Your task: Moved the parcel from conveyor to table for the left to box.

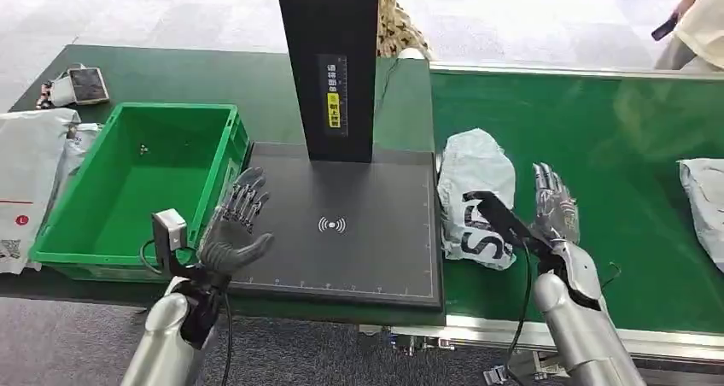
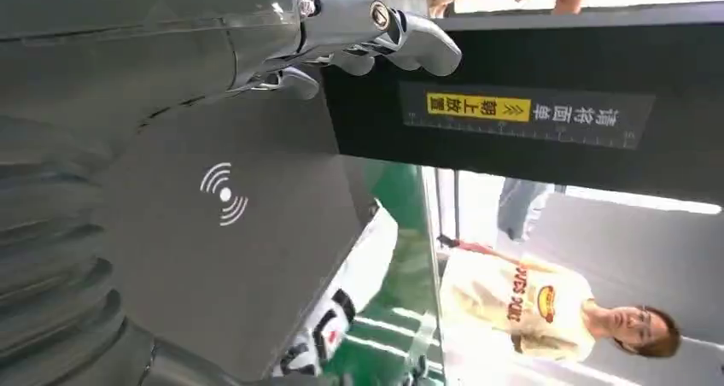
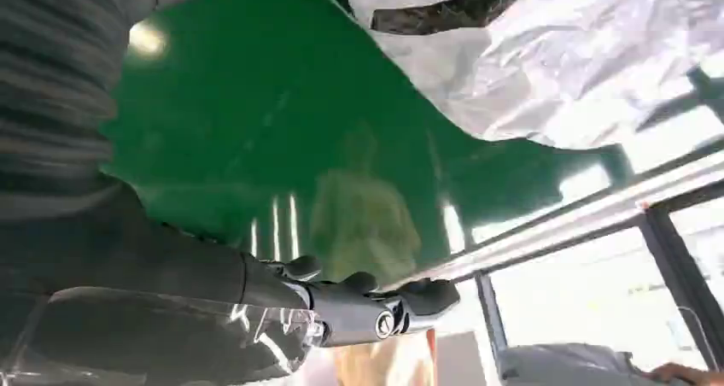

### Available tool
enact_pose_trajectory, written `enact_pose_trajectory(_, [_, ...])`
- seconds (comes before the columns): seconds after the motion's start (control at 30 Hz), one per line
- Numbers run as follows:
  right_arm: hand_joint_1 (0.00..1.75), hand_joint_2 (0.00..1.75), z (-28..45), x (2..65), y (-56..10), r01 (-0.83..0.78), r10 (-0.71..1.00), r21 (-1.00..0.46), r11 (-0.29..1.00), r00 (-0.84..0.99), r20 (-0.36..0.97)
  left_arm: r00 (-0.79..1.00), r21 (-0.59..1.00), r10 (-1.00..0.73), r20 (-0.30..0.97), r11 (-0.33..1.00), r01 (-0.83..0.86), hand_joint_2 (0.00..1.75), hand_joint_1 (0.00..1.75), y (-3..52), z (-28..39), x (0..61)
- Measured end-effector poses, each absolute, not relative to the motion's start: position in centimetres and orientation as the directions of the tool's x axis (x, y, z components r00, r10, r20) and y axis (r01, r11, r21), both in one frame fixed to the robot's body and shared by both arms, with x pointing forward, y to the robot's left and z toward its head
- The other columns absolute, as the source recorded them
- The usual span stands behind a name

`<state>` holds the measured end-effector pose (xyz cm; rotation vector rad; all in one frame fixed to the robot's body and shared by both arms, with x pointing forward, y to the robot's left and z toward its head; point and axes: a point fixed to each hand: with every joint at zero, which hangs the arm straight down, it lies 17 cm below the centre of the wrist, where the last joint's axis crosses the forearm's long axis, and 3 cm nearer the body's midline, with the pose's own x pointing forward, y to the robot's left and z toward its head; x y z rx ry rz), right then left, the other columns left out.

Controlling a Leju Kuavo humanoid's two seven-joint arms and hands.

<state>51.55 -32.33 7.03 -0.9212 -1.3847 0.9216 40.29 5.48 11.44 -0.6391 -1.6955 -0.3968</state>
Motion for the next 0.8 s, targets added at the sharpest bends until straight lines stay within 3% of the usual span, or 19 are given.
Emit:
enact_pose_trajectory(0.2, [0.00, 1.75, 5.7, 51.1, -32.2, -0.038, 0.803, -0.804, 0.594, 0.082, 0.590, -0.138, -0.065, 0.196, 0.971, 0.770, 0.635, 1.75, 0.00, 4.5, 12.1, 40.6])
enact_pose_trajectory(0.3, [0.00, 1.75, 5.1, 51.0, -33.4, -0.030, 0.800, -0.805, 0.592, 0.137, 0.584, -0.136, -0.063, 0.195, 0.971, 0.763, 0.643, 1.75, 0.00, 4.2, 12.2, 40.7])
enact_pose_trajectory(0.53, [0.00, 1.75, -0.6, 49.3, -34.6, -0.212, 0.809, -0.791, 0.573, 0.296, 0.507, -0.128, -0.058, 0.192, 0.973, 0.740, 0.670, 1.75, 0.00, 3.3, 12.3, 40.6])
enact_pose_trajectory(0.8, [0.00, 1.75, -2.7, 49.9, -32.4, -0.392, 0.770, -0.664, 0.637, 0.282, 0.572, -0.130, -0.049, 0.186, 0.974, 0.731, 0.681, 1.75, 0.00, 3.0, 12.4, 40.8])
